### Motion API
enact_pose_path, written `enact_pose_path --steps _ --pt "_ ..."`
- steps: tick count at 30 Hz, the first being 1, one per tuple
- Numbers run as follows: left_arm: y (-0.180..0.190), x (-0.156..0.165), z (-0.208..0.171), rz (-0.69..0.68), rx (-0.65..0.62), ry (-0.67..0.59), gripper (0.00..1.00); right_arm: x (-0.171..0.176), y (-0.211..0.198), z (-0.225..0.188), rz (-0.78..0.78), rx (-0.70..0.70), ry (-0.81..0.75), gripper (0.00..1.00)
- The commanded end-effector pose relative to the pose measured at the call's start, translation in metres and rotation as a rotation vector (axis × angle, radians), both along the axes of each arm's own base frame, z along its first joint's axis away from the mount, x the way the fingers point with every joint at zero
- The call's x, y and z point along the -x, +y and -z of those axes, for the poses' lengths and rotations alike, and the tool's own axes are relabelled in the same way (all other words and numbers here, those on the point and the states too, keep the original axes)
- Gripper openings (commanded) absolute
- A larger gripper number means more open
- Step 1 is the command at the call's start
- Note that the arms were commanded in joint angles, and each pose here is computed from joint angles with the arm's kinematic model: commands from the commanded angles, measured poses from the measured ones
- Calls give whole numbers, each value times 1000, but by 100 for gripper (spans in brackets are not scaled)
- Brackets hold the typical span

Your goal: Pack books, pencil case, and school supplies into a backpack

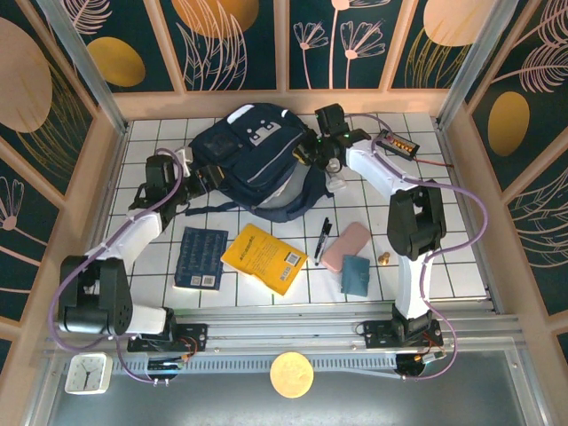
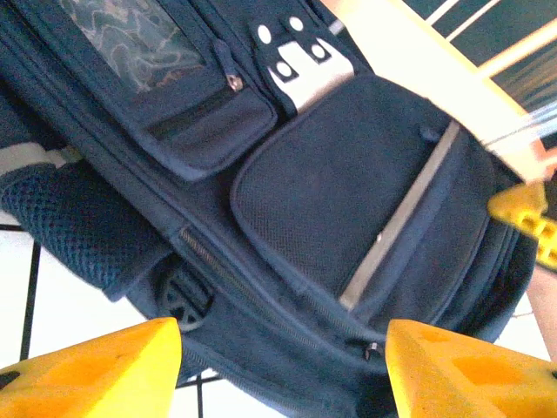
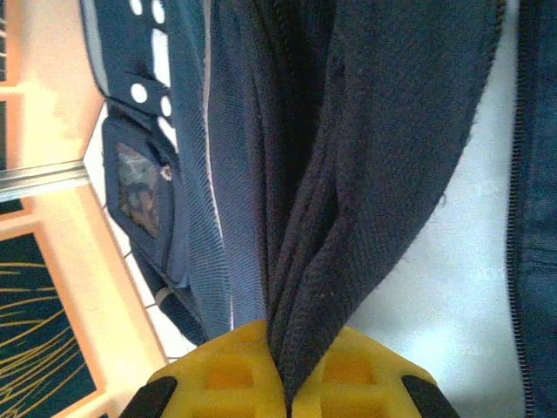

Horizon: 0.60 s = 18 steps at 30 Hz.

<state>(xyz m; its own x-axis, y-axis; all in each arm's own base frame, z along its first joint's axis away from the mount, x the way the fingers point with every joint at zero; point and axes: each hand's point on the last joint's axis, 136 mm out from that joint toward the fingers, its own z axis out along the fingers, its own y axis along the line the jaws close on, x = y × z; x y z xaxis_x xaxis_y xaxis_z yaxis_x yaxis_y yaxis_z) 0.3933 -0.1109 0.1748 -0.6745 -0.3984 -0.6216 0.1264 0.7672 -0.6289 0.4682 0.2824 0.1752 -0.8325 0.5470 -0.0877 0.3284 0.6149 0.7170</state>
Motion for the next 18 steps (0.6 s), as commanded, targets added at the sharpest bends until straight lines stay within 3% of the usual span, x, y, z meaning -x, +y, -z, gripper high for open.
enact_pose_path --steps 1,8,14,15,16,18 --pt "-9 33 18 99 -37 48 63 -13 -10 -61 4 -45 -122 0" --pt "-75 66 30 327 -34 31 60 -21 -2 -78 -32 -50 -135 0" --pt "-107 70 47 393 -41 43 57 -14 -10 -51 -51 16 -85 0" --pt "-110 69 49 400 -45 47 57 -8 -18 -38 -59 54 -55 10" --pt "-111 69 51 401 -50 51 57 0 -29 -23 -71 93 -8 38" --pt "-108 67 54 384 -62 56 58 18 -52 9 -99 185 89 73"
